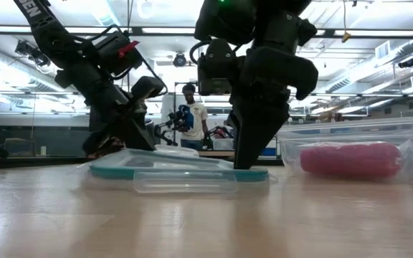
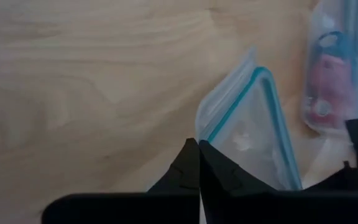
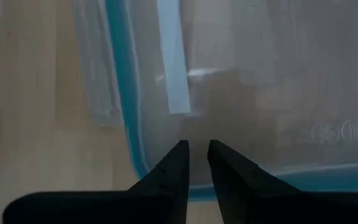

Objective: Roll bandage
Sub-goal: Close the lid of the tupperware

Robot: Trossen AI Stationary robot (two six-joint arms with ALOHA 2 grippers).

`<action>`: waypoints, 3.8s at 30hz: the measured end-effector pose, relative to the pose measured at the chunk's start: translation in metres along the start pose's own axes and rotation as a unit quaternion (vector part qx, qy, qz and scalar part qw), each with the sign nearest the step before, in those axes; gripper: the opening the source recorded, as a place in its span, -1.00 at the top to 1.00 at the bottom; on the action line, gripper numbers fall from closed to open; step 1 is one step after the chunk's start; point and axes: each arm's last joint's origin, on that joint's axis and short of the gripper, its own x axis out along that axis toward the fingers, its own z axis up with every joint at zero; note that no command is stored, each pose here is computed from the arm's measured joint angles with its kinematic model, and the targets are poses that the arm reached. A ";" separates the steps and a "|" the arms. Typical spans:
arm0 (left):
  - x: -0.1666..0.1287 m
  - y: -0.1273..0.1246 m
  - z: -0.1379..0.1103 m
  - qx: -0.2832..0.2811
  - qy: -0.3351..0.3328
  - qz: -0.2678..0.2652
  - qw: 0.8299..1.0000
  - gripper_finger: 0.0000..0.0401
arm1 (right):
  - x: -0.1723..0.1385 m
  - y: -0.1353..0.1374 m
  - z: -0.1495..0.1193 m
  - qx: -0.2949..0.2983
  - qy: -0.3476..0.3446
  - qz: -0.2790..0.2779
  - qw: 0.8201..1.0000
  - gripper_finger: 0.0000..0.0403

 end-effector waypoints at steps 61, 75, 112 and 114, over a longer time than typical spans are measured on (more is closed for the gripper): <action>-0.011 -0.040 0.008 0.040 0.077 -0.264 0.961 1.00 | -0.111 -0.163 0.006 0.187 -0.150 0.195 0.951 -0.15; -0.012 -0.042 0.010 0.041 0.061 -0.271 0.960 1.00 | -0.106 -0.145 0.012 0.109 -0.159 0.169 0.966 -0.13; -0.029 -0.119 -0.046 0.347 0.189 -0.175 0.902 1.00 | -0.084 -0.117 0.013 0.249 -0.079 0.201 0.944 0.08; -0.037 -0.133 -0.050 0.385 0.165 -0.143 0.897 1.00 | -0.086 -0.119 0.013 0.261 -0.078 0.205 0.940 0.09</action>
